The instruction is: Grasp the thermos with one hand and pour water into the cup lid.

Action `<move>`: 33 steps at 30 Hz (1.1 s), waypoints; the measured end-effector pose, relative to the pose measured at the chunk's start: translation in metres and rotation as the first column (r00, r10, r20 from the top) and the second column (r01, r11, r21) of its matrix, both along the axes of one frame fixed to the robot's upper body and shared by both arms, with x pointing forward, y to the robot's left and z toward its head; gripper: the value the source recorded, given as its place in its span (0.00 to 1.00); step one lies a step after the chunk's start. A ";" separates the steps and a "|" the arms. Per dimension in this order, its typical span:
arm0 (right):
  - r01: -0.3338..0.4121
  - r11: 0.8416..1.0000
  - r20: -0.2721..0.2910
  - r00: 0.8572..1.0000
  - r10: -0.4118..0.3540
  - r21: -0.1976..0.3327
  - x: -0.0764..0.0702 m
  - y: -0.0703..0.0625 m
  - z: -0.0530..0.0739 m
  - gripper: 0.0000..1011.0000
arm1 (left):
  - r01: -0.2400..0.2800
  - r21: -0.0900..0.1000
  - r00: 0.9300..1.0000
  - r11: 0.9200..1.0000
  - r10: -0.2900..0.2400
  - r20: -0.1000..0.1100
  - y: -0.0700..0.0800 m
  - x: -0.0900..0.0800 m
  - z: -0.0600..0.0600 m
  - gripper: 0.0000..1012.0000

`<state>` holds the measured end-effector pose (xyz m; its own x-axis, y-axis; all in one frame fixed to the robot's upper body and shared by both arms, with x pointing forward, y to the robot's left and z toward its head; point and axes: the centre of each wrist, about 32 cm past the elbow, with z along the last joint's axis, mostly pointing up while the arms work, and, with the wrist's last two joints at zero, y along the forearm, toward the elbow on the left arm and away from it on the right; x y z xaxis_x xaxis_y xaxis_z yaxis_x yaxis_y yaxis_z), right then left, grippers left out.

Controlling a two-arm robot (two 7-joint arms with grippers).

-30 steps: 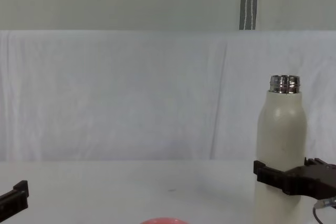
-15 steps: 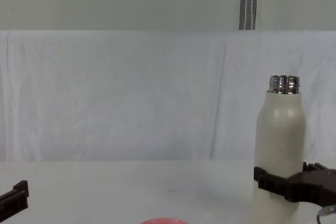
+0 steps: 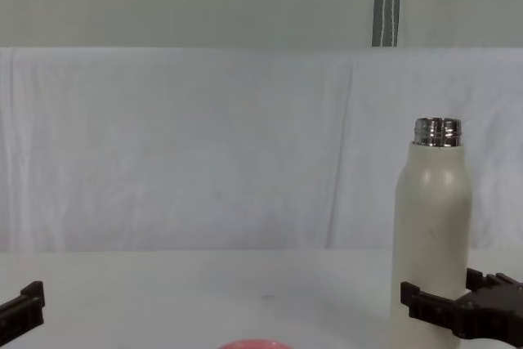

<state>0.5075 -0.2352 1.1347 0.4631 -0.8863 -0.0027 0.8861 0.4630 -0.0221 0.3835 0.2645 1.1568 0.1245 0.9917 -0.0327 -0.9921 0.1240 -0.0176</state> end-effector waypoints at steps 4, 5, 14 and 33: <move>-0.012 1.000 0.001 1.000 0.012 -0.003 -0.006 -0.001 0.001 0.99 | 0.000 0.000 1.000 1.000 0.000 0.000 0.000 0.000 0.000 0.99; -0.012 1.000 0.001 1.000 0.012 -0.003 -0.006 -0.001 0.001 0.99 | 0.000 0.000 1.000 1.000 0.000 0.000 0.000 0.000 0.000 0.99; -0.016 1.000 0.011 1.000 0.016 -0.015 -0.027 -0.007 0.006 0.99 | 0.000 0.000 1.000 1.000 0.000 0.000 0.000 0.000 0.000 0.99; 0.042 0.998 0.117 0.992 -0.046 0.037 -0.072 0.002 0.020 0.99 | 0.000 0.000 1.000 1.000 0.000 0.000 0.000 0.000 0.000 0.99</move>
<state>0.4357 -0.2328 1.1546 0.4223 -0.9062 0.0190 0.9012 0.4220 0.0988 0.3835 0.2645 1.1568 0.1245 0.9917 -0.0327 -0.9921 0.1240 -0.0176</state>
